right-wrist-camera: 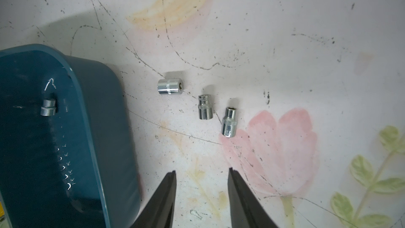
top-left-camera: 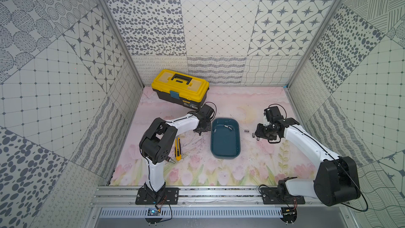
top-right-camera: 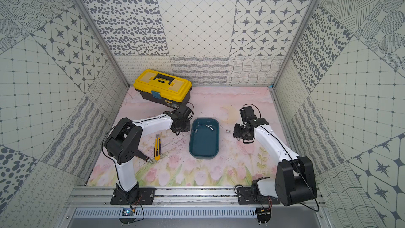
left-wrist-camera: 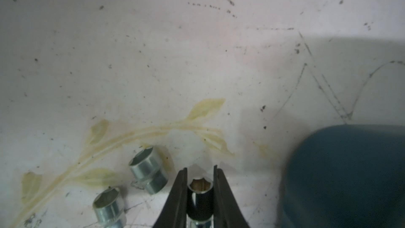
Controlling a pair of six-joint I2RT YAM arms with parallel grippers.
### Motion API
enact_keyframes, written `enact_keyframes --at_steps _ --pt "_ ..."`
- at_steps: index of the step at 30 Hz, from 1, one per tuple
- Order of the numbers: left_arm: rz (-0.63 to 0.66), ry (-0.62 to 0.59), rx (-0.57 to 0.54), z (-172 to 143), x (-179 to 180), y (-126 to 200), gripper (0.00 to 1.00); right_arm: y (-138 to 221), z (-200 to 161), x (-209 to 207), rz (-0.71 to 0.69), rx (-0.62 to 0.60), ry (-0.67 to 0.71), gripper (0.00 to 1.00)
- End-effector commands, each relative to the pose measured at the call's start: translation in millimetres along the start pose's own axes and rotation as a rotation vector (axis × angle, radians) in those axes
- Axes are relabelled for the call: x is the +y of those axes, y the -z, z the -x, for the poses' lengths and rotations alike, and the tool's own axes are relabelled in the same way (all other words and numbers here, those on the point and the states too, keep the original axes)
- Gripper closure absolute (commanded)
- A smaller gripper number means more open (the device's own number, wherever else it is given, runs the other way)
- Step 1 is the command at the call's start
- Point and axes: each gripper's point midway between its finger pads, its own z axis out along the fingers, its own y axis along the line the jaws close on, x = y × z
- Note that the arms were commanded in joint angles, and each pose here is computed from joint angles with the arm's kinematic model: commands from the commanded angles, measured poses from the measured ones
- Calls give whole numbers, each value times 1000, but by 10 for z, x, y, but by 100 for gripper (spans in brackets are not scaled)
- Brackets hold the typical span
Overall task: Take out the socket from the storage box
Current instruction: Place the socket head at the center of the board.
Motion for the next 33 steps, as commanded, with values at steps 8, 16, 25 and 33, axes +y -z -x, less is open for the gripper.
enact_keyframes --at_steps 8,16,25,33 --pt "-17 4 -19 42 -13 -42 72 50 58 25 19 -39 -2 56" --pt "-21 6 -36 96 -14 69 66 67 71 35 23 -44 -1 56" --pt "-36 3 -86 232 -21 372 59 130 114 112 60 -56 -11 56" --pt "-92 7 -107 299 -71 760 55 308 191 424 222 -62 -79 53"
